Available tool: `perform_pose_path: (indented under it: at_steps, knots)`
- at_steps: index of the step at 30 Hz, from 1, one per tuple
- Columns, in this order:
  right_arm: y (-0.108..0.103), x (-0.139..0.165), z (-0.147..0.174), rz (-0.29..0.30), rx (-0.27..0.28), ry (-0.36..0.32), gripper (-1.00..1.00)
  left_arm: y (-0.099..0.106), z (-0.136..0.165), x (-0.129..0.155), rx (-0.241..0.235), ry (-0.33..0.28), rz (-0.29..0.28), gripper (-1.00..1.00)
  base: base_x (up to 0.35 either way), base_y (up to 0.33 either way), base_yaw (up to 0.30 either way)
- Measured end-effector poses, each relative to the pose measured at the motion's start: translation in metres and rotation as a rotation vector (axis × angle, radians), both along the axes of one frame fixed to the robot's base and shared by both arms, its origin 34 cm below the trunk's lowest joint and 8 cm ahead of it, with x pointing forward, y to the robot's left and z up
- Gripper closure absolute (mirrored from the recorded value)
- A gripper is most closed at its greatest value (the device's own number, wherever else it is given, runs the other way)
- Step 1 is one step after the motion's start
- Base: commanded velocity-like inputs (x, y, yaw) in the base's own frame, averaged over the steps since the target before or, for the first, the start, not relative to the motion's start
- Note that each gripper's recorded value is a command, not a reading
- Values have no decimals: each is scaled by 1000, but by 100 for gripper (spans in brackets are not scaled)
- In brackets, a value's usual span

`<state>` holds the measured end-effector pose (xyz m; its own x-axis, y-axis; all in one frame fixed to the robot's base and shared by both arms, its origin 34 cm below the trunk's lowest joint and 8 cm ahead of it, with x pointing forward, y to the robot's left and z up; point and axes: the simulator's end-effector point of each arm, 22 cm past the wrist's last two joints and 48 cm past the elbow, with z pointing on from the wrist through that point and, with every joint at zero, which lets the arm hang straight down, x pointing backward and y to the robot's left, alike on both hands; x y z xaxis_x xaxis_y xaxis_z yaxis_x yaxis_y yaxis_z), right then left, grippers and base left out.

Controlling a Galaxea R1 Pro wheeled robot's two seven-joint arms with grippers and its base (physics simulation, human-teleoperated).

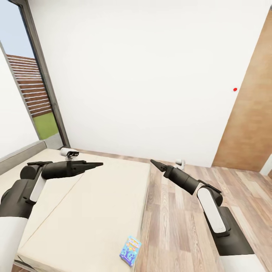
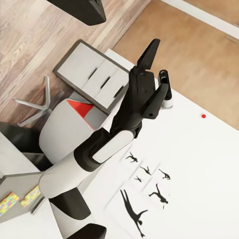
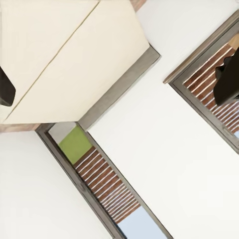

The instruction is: Put all the toys in the child's room - the three board games (two on the bed and one on the table), the two jigsaw puzzles on the table, and the tennis ball on the table - inside the toy box on the table in the child's room.

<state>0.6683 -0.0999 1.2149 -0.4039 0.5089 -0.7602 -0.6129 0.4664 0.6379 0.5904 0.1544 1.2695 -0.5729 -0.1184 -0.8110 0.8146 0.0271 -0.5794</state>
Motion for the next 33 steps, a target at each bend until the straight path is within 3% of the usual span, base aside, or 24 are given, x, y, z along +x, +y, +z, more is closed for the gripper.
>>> perform_pose_path:
  at_steps: [20, 33]
  knots:
    - [0, -1, 2, 2, 0, -4, -100, 0, 1, -1, -1, -3, 0, -100, -20, -55, 221]
    - [1, -2, 3, 6, 3, -7, -100, 0, 2, -1, -1, -4, 0, -100, -3, -5, 47]
